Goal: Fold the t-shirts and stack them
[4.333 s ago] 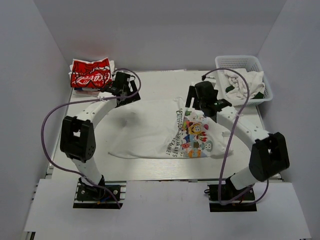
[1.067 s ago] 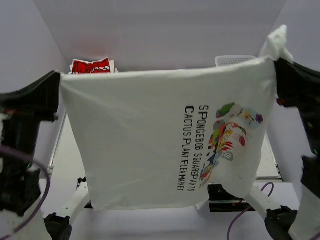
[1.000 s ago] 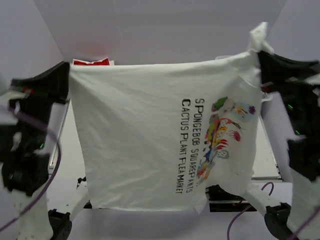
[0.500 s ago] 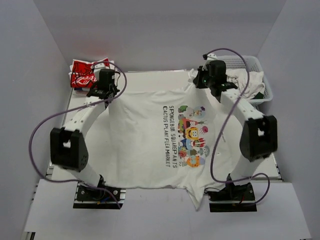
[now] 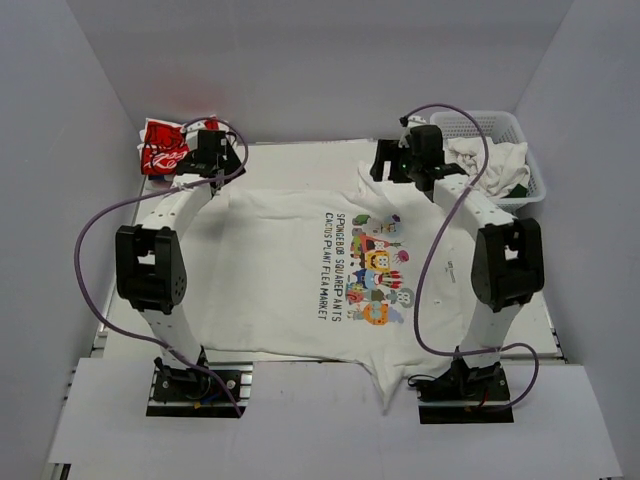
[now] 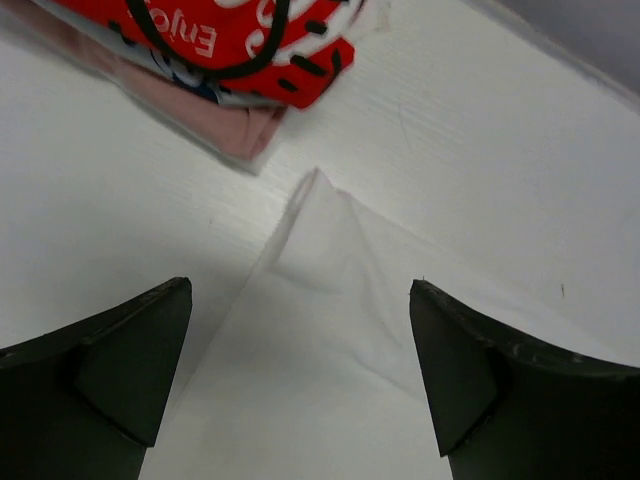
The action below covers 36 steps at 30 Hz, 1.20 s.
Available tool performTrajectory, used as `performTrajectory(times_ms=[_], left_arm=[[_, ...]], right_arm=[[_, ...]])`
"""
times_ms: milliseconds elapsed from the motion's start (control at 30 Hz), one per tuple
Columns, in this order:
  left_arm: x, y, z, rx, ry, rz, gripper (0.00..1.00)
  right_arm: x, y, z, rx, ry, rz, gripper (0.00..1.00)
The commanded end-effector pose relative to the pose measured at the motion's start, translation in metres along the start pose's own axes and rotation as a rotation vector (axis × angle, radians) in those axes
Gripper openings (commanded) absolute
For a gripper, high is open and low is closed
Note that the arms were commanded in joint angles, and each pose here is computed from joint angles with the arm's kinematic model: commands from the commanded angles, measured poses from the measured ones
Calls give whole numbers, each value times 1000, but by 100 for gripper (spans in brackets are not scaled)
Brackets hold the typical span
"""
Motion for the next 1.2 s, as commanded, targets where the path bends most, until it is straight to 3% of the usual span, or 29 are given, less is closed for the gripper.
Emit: performTrajectory(times_ms=[0, 100, 300, 333, 367, 533, 567, 600, 667, 733, 1000, 1167], left_arm=[[-33, 10, -1, 44, 143, 59, 100], [-35, 37, 11, 72, 233, 154, 100], [-15, 65, 18, 78, 222, 250, 100], [-10, 67, 17, 80, 216, 257, 100], [-1, 73, 16, 85, 212, 279, 100], [24, 89, 16, 92, 187, 368, 100], [27, 90, 15, 83, 182, 373, 100], [29, 94, 18, 86, 170, 386, 100], [34, 99, 21, 91, 149, 391, 100], [38, 94, 27, 92, 102, 360, 100], [76, 90, 58, 46, -271, 298, 100], [100, 82, 64, -9, -257, 339, 100]], right_arm=[[-30, 10, -10, 69, 184, 44, 90], [-34, 36, -18, 89, 281, 124, 90], [-12, 50, -23, 60, 276, 239, 90], [2, 67, -25, 57, 285, 312, 90], [6, 53, -28, 56, 291, 293, 90], [41, 66, -35, 54, 299, 401, 90], [52, 87, -38, 51, 302, 487, 90], [58, 69, -39, 53, 304, 447, 90], [72, 84, -41, 52, 295, 506, 90], [79, 75, -41, 62, 269, 485, 90], [129, 72, -39, 78, 125, 446, 90], [145, 59, -43, 84, 59, 346, 90]])
Point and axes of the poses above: each gripper's point midway between its finger pads, its own x axis out along the fingers, its own z axis along the line the jaws close on, y = z × x, the point moved 9 cm from there along -x, back along the fingers, and after that the axes turned 14 degrees about -x, right-handed, at the moved point
